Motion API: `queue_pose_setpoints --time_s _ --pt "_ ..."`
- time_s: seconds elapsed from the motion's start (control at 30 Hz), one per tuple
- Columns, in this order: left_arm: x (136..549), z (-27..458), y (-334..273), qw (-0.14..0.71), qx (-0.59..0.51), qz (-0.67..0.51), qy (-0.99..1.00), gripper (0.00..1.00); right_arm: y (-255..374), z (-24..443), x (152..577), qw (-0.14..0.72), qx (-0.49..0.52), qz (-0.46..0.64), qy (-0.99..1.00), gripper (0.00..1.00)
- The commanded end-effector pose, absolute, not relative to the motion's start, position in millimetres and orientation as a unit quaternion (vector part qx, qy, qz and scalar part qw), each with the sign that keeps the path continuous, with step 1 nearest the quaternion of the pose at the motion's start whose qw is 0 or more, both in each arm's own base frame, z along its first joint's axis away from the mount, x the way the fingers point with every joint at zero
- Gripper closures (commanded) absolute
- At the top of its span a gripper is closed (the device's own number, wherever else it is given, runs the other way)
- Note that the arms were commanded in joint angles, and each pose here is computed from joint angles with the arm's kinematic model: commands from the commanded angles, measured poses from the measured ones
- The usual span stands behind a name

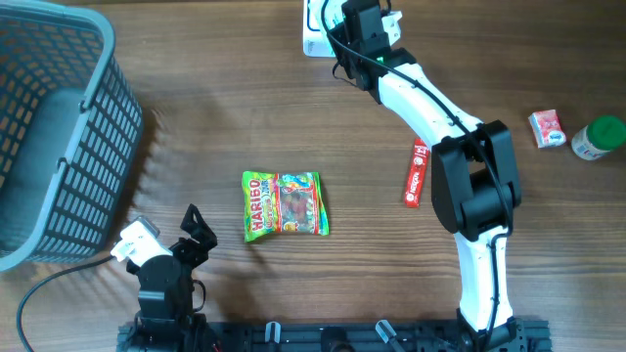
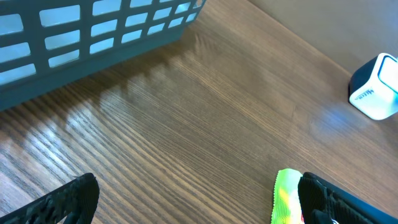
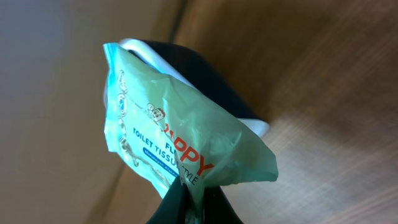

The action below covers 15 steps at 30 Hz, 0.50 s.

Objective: Scan the item barcode
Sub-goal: 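Lift the Zappy pack and hold it up to the white scanner, then carry the Zappy pack to the right edge and release it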

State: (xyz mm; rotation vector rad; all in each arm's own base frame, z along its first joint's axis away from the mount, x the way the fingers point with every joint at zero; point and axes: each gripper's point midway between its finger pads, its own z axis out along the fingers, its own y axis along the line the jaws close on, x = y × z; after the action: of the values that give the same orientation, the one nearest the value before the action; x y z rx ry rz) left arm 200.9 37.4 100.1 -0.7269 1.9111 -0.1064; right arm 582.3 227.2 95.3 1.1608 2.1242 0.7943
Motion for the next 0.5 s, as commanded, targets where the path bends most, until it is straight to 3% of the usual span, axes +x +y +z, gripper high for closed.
queue_pose_setpoints --time_s 0.0,0.27,0.47 --pt "201 101 38 0.522 -0.307 -0.047 0.794 0.0 221 90 573 0.269 0.454 0.276 0.803 0.95" --pt "201 101 38 0.522 -0.307 -0.047 0.794 0.0 126 134 522 0.265 0.486 0.132 0.823 0.96" --pt "201 101 38 0.522 -0.307 -0.047 0.794 0.0 3 194 455 0.314 0.541 -0.064 0.778 0.96"
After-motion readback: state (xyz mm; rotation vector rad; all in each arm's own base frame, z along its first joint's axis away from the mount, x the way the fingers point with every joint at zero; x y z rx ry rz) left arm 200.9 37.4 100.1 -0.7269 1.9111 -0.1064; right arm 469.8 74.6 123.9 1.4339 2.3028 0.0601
